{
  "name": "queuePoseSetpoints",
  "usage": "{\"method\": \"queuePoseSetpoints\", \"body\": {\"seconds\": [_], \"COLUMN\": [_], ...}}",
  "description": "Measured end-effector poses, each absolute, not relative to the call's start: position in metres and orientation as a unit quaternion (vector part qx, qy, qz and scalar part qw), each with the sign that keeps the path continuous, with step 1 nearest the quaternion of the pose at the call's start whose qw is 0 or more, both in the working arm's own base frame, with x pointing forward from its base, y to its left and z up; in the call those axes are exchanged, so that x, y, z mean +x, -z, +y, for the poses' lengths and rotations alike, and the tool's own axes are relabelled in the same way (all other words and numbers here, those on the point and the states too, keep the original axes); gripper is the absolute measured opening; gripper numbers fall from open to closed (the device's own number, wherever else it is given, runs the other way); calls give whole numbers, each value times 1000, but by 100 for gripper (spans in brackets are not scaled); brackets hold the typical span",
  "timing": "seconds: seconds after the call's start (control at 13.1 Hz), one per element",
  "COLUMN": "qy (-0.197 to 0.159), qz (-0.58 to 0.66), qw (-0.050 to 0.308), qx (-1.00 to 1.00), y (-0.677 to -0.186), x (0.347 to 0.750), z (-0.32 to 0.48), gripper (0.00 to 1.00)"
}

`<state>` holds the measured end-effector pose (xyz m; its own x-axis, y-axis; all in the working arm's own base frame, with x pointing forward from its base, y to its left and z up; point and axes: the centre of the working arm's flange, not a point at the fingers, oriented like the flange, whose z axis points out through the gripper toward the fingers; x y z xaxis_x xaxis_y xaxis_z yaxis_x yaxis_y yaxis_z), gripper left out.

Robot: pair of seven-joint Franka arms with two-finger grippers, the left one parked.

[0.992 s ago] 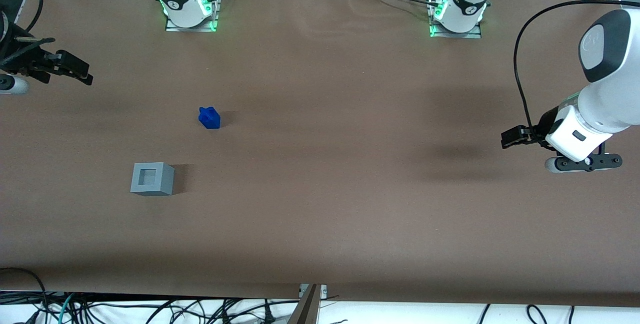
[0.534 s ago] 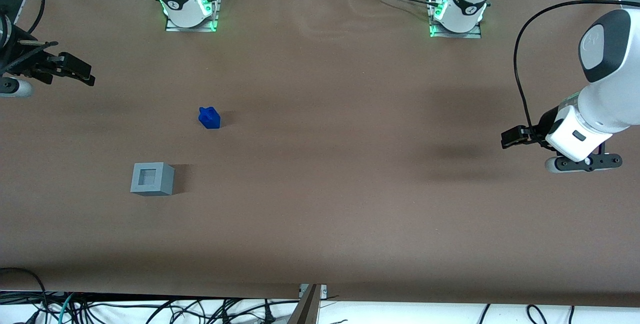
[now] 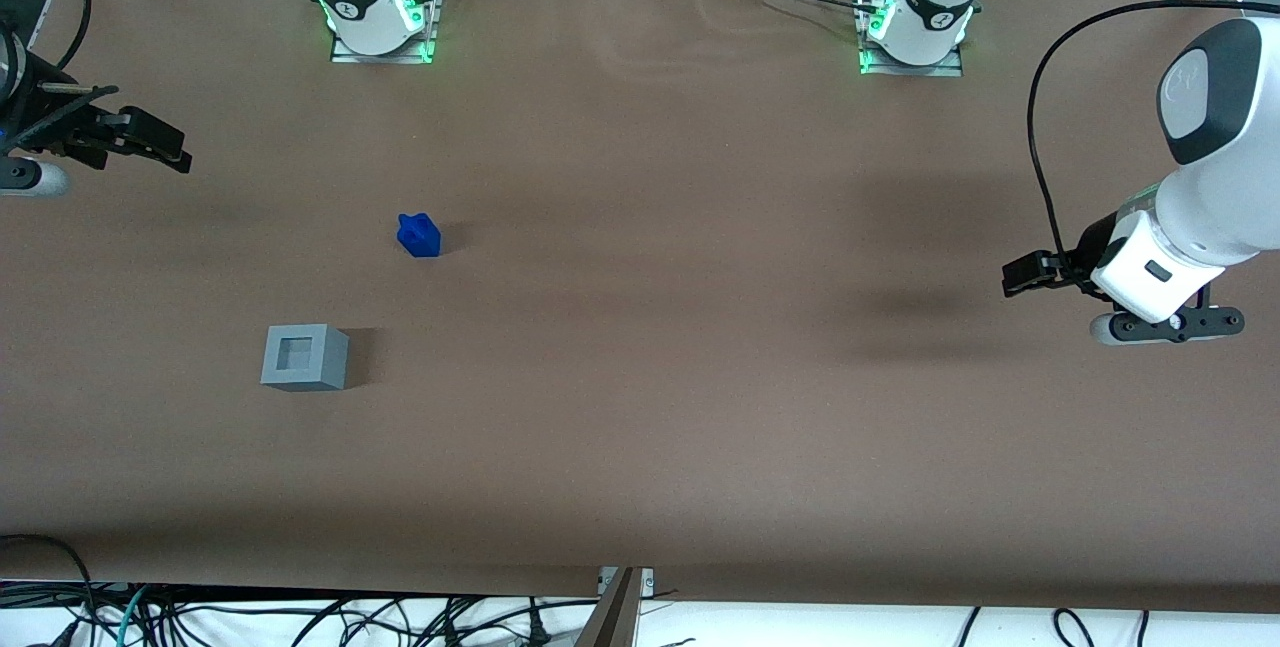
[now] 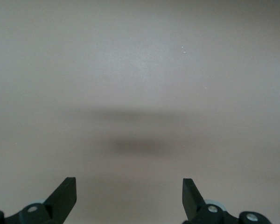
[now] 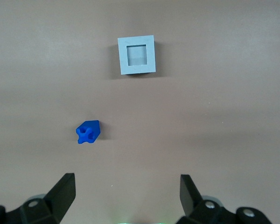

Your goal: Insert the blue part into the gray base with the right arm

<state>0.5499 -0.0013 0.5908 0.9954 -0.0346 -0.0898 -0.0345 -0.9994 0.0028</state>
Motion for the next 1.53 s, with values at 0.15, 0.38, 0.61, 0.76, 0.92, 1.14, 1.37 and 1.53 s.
{"method": "queuePoseSetpoints", "body": {"seconds": [0.15,0.38,0.61,0.76,0.92,1.14,1.37,1.53], "qy": [63,70,72,73,74,76,78,88], "qz": [-17,-17,-17,-17,-17,-16,-11,0], "qw": [1,1,1,1,1,1,0,1], "qx": [998,997,997,997,997,997,997,996], "y": [-585,-581,-580,-579,-579,-578,-578,-572], "x": [548,549,549,549,549,549,548,544], "z": [-1,-1,-1,-1,-1,-1,-1,9], "gripper": [99,99,99,99,99,99,99,99]}}
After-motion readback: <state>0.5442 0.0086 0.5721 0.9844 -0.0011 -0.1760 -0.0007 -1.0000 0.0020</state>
